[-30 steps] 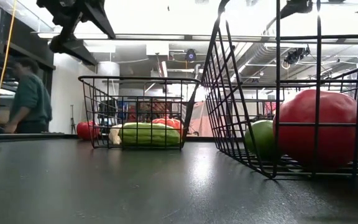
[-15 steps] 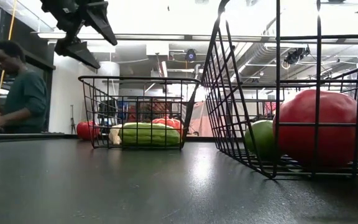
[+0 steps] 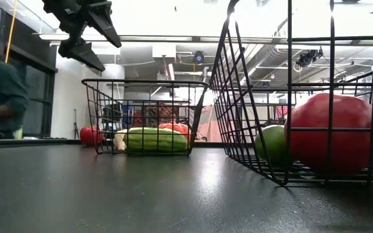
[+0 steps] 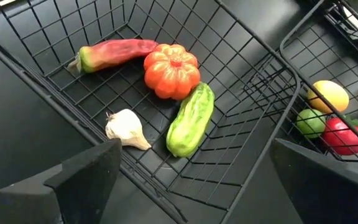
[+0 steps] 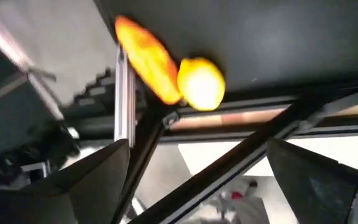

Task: Sort produce into baskets
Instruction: Put the yellow lemon into the bottom black wire basket

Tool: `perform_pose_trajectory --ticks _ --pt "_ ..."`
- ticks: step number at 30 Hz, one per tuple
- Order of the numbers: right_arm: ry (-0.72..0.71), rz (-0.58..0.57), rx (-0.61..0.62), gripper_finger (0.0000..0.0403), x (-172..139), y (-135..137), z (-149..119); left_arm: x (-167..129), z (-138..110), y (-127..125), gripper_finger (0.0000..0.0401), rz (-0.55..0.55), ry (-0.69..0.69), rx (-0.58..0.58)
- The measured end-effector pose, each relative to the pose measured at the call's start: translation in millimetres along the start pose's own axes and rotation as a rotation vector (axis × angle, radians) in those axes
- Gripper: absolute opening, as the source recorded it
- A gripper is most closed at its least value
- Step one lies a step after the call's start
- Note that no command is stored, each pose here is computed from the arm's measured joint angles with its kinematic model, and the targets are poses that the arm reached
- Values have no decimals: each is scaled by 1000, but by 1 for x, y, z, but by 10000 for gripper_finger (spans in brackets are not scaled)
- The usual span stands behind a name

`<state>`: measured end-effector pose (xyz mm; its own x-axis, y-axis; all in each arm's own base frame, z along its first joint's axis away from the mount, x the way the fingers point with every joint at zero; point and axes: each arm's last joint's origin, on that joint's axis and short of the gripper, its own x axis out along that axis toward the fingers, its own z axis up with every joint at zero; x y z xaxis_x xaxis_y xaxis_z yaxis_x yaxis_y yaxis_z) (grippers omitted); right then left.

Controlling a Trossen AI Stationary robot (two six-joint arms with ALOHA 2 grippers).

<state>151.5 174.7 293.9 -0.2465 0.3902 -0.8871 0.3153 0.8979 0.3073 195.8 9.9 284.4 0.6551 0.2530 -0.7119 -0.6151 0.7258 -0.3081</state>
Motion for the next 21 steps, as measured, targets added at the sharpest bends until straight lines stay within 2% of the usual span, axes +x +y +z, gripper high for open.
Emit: perform_pose_trajectory --ticks 5,11,21 --pt "-13 -5 -65 373 28 -10 4 0 0 0 400 -14 12 -1" --pt "-44 3 -229 373 64 -17 10 0 0 -1 400 -20 17 -26" --pt "-15 -35 -324 373 114 -34 -5 0 0 -1 400 -20 17 -46"
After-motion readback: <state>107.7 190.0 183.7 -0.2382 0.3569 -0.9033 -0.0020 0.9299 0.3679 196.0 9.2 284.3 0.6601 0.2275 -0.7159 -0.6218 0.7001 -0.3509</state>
